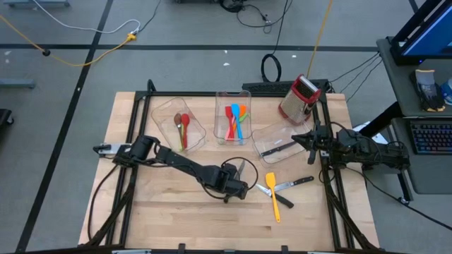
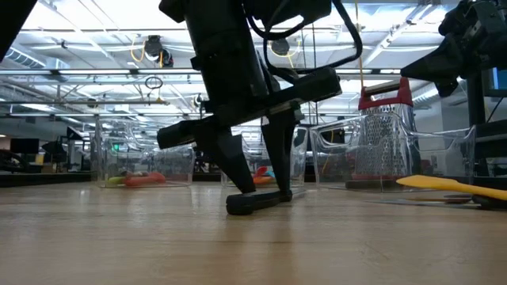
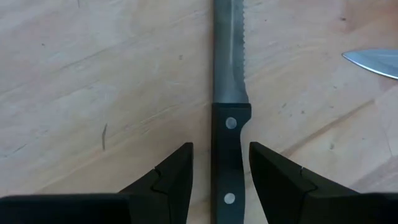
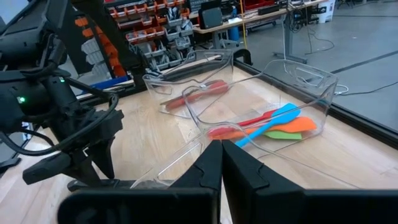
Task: Pick & Place Kitchen Items
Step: Put the black kitchen knife into the right bin
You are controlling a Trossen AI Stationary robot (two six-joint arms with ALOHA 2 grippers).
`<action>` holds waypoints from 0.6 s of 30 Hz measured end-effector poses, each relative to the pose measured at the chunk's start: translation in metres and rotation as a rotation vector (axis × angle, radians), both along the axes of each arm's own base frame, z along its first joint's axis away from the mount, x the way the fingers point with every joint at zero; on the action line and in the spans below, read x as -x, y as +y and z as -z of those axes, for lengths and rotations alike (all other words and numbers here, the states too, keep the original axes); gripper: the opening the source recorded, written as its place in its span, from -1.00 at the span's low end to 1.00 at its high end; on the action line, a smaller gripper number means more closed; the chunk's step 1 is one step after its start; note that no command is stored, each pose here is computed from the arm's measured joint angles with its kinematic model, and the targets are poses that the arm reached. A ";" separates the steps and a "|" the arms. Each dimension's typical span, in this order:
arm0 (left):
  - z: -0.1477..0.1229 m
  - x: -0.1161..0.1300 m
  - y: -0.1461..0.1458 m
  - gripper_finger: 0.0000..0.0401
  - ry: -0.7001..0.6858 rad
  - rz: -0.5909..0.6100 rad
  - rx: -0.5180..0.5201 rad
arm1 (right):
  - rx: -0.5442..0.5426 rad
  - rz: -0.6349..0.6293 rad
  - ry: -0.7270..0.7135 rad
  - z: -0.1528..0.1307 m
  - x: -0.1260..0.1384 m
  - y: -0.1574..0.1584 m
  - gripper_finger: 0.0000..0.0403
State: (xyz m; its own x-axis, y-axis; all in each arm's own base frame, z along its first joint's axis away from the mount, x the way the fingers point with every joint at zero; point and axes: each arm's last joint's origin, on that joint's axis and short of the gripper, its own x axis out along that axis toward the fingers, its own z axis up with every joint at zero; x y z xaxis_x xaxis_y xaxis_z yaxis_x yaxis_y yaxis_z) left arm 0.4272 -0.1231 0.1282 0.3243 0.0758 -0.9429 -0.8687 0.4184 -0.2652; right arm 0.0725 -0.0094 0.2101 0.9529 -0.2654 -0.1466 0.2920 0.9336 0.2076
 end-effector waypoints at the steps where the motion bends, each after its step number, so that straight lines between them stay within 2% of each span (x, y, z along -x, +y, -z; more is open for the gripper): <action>1: 0.003 0.000 0.000 -0.21 0.008 -0.005 0.002 | 0.000 0.000 0.000 0.000 0.000 0.000 -0.98; 9: 0.012 0.003 0.000 -0.26 0.079 -0.020 0.030 | 0.000 0.000 0.000 0.000 0.000 0.000 -0.98; 18: 0.013 0.007 0.002 -0.79 0.122 -0.005 0.009 | 0.001 0.000 0.000 0.000 0.000 0.000 -0.98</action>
